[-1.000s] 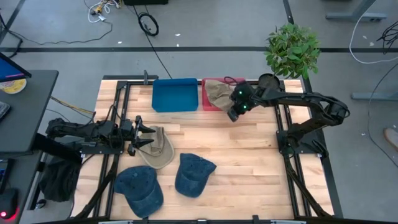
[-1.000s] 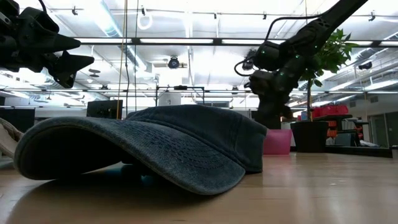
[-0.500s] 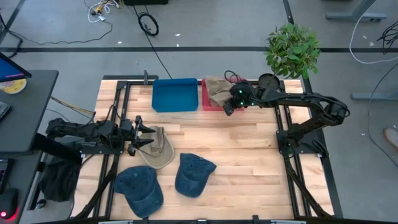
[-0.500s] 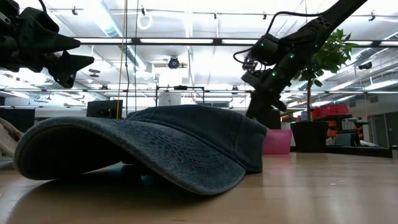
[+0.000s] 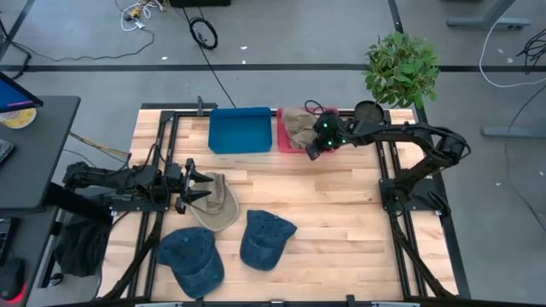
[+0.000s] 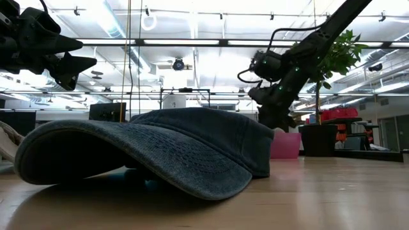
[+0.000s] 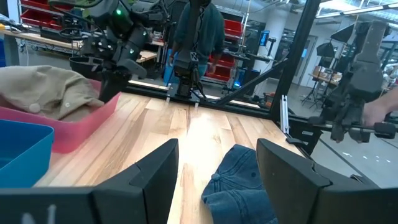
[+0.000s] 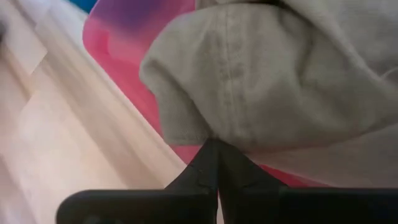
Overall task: Pick & Place hat
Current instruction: Put the bottom brown cap into the red bin, then put the brown cap into the red bin
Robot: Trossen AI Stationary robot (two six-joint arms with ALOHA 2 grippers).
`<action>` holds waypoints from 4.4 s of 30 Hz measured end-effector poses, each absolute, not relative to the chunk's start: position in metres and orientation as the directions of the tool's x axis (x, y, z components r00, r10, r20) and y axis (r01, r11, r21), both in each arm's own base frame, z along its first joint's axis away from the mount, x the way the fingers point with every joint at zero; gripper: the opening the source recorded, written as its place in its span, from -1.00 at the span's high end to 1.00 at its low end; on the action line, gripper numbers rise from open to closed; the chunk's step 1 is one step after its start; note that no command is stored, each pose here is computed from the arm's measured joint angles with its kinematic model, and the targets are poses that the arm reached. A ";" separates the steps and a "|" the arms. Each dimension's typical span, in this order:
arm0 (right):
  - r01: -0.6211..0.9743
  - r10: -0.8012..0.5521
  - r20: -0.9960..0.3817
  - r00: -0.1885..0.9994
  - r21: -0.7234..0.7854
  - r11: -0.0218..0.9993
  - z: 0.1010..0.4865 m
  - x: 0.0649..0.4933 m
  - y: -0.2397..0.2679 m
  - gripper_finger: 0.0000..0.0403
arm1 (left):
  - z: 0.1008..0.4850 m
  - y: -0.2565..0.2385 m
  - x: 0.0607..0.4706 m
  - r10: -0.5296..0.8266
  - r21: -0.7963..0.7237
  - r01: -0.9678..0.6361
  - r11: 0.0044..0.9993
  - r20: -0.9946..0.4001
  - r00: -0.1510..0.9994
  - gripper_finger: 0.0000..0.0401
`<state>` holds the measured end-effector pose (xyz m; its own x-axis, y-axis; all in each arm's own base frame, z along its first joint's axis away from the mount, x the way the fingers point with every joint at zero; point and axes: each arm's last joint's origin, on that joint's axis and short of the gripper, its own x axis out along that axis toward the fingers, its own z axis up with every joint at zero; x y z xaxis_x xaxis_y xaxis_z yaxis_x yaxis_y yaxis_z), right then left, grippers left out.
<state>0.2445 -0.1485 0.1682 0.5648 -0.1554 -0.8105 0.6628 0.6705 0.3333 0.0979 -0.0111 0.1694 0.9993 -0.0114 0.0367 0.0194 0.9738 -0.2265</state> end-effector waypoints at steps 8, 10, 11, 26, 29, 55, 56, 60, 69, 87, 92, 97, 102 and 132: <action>0.656 -0.180 -0.778 0.602 0.353 0.667 0.190 0.234 -0.145 1.00 | 0.169 -0.011 0.098 -0.011 -0.226 0.019 0.974 0.036 0.999 -0.10; 0.644 -0.179 -0.757 0.629 0.378 0.665 0.198 0.231 -0.145 1.00 | 0.169 -0.011 0.098 -0.011 -0.226 0.019 0.974 0.036 0.999 -0.10; 0.629 -0.171 -0.742 0.648 0.394 0.670 0.202 0.230 -0.144 1.00 | 0.169 -0.011 0.098 -0.011 -0.226 0.019 0.974 0.036 0.999 -0.10; 0.792 -0.488 -0.658 0.573 0.292 0.536 0.215 0.212 -0.181 1.00 | 0.169 -0.011 0.098 -0.011 -0.226 0.019 0.974 0.036 0.999 -0.10; 0.816 -0.464 -0.700 0.543 0.307 0.491 0.197 0.212 -0.193 1.00 | 0.169 -0.011 0.098 -0.012 -0.226 0.020 0.974 0.036 0.999 -0.10; 0.788 -0.433 -0.695 0.574 0.327 0.521 0.190 0.225 -0.186 1.00 | 0.169 -0.011 0.098 -0.012 -0.226 0.020 0.974 0.036 0.999 -0.10; 0.779 -0.443 -0.673 0.592 0.336 0.530 0.198 0.223 -0.184 1.00 | 0.169 -0.011 0.098 -0.012 -0.226 0.020 0.974 0.036 0.999 -0.10; 0.737 -0.468 -0.596 0.652 0.353 0.577 0.223 0.220 -0.173 1.00 | 0.169 -0.011 0.098 -0.011 -0.226 0.019 0.974 0.036 0.999 -0.10; 0.590 -0.403 -0.439 0.803 0.491 0.641 0.261 0.224 -0.138 1.00 | 0.169 -0.011 0.098 -0.012 -0.226 0.020 0.974 0.036 0.999 -0.10; 0.189 -0.206 -0.035 0.978 0.568 0.801 0.332 0.209 -0.073 1.00 | 0.170 -0.011 0.098 0.000 -0.176 0.007 0.984 0.040 0.999 -0.10; 0.107 -0.159 0.038 0.987 0.587 0.802 0.343 0.205 -0.061 0.95 | 0.175 -0.010 0.098 0.037 -0.056 -0.032 0.998 0.096 0.995 -0.10; 0.014 -0.101 0.109 0.989 0.606 0.795 0.350 0.207 -0.049 0.94 | 0.182 -0.010 0.097 0.010 -0.202 0.025 0.979 0.169 0.986 -0.10; -0.135 0.047 0.176 0.983 0.534 0.835 0.357 0.208 -0.031 0.97 | 0.195 -0.011 0.093 -0.003 -0.556 0.180 0.812 0.304 0.953 -0.10; -0.221 0.131 0.303 0.944 0.285 0.933 0.323 0.139 -0.016 0.98 | 0.280 0.007 0.059 0.483 -0.732 0.197 0.652 0.601 0.637 -0.10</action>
<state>0.1387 -0.0161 0.3231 0.9439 0.1307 0.3034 -0.2209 0.9326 0.2853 0.0591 0.0074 0.2804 0.6371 0.4826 0.6010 0.1969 0.6519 -0.7323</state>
